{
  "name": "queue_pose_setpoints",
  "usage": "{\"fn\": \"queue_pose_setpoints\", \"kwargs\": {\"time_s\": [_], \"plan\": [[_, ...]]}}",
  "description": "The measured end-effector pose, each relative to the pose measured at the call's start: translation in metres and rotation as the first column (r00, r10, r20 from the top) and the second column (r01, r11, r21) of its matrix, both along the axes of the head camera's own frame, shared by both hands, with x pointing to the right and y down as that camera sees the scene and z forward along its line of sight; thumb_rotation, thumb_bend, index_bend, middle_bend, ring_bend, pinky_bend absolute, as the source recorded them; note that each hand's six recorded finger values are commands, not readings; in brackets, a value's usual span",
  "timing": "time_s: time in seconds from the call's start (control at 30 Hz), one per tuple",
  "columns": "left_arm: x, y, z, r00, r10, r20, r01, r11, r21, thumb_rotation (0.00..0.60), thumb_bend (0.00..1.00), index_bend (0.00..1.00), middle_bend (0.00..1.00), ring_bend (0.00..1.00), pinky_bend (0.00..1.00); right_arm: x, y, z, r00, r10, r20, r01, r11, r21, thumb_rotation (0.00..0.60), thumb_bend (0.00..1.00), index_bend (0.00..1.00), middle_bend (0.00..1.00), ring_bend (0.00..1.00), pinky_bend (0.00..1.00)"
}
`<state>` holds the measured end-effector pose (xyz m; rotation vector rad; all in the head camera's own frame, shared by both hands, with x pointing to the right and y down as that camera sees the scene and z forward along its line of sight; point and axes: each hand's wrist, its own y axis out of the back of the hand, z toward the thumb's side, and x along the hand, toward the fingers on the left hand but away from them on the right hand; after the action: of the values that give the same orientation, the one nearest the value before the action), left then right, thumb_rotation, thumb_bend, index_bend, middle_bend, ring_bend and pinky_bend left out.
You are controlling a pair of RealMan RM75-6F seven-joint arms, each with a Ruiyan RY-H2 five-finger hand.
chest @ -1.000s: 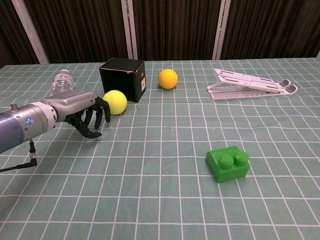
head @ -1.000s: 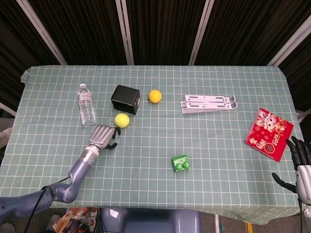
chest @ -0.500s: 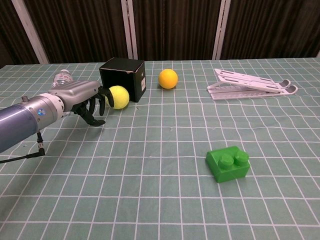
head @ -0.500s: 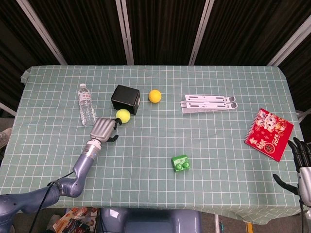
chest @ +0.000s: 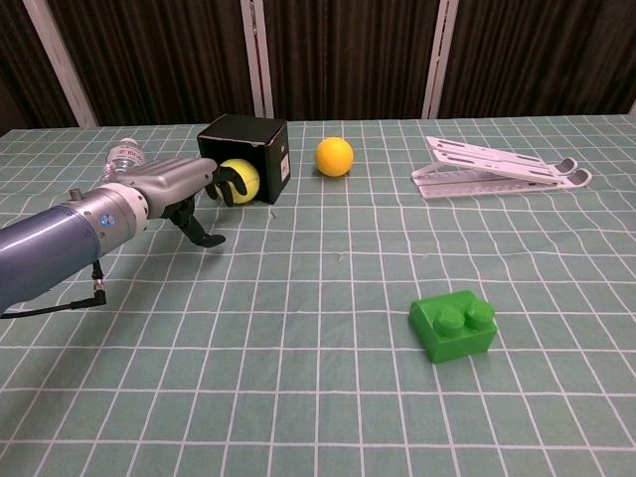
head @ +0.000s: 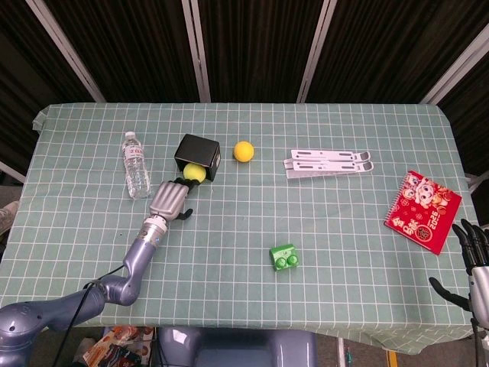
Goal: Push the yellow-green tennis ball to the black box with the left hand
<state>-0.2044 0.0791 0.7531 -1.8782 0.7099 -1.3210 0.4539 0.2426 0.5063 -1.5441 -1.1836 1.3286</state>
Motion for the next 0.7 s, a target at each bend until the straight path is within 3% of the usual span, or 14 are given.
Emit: {"fn": "queue_pose_setpoints", "kwargs": {"time_s": [0.3, 0.47, 0.7], "plan": [[-0.003, -0.006, -0.002, 1.000, -0.016, 0.005, 0.015, 1.000, 0.022, 0.600, 0.25, 0.15, 0.12, 0.01, 0.23, -0.001, 0.001, 0.000, 1.000, -0.006, 0.001, 0.006, 1.000, -0.003, 0.600, 0.21, 0.00, 0.00, 0.00, 0.00], [-0.006, -0.009, -0.003, 1.000, -0.019, 0.018, 0.019, 0.999, 0.032, 0.600, 0.27, 0.15, 0.10, 0.00, 0.16, -0.001, 0.001, -0.001, 1.000, -0.005, 0.003, 0.005, 1.000, -0.001, 0.600, 0.21, 0.00, 0.00, 0.00, 0.00], [-0.009, -0.013, -0.002, 0.999, -0.023, 0.039, 0.022, 0.999, 0.030, 0.600, 0.27, 0.15, 0.10, 0.00, 0.15, -0.002, 0.003, -0.004, 1.000, -0.012, 0.015, 0.012, 1.000, 0.010, 0.600, 0.21, 0.00, 0.00, 0.00, 0.00]]}}
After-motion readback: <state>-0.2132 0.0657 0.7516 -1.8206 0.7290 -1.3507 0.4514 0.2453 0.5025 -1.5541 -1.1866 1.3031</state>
